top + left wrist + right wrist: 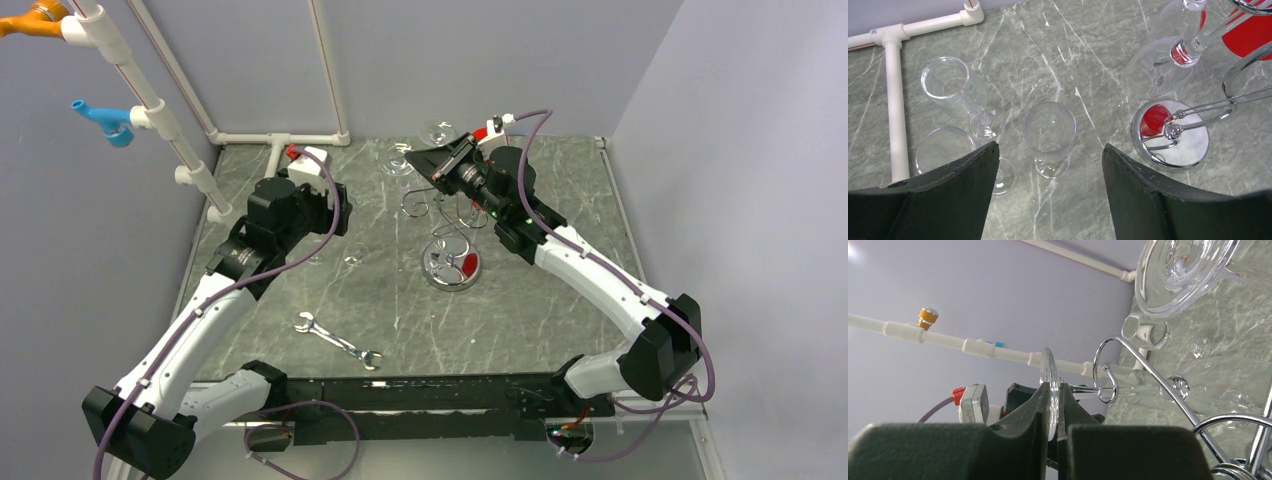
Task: Take the wine glass off the wine glass rack
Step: Pick up the wine glass from the wine rack.
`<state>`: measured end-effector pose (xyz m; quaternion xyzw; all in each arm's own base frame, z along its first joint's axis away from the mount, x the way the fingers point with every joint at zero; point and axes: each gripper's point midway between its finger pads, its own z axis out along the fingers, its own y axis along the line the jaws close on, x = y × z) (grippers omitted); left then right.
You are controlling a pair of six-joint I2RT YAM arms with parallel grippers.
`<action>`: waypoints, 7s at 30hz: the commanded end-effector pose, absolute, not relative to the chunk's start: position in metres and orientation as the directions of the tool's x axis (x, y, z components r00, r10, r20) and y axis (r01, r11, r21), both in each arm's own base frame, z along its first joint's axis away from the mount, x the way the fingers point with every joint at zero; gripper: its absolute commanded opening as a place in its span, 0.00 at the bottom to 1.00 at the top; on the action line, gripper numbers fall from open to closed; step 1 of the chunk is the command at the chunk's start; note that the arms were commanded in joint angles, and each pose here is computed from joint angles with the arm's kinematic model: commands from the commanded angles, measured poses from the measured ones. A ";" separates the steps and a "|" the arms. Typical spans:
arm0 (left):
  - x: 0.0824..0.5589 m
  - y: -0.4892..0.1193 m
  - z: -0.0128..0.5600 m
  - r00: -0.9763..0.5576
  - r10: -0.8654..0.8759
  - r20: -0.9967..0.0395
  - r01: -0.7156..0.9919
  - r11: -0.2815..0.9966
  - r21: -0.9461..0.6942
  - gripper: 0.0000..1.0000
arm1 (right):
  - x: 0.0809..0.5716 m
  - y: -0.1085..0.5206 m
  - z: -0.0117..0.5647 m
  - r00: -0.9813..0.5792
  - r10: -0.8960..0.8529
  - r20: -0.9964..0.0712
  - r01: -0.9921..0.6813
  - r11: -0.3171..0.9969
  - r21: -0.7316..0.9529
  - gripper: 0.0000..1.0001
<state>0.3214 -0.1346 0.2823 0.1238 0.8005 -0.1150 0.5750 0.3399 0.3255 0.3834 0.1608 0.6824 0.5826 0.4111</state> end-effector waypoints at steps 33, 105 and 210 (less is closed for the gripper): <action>0.323 -0.133 0.308 -0.255 0.060 -0.965 0.326 0.945 -0.028 0.78 | 0.332 0.319 0.455 -0.566 0.716 -0.409 -0.357 0.235 0.904 0.00; 0.322 -0.134 0.309 -0.253 0.061 -0.966 0.334 0.942 -0.028 0.78 | 0.340 0.286 0.471 -0.418 0.775 -0.473 -0.353 0.341 0.871 0.00; 0.299 -0.123 0.351 -0.163 0.011 -0.987 0.328 0.944 -0.044 0.78 | 0.267 0.341 0.457 -0.703 0.513 -0.492 -0.462 0.197 0.865 0.00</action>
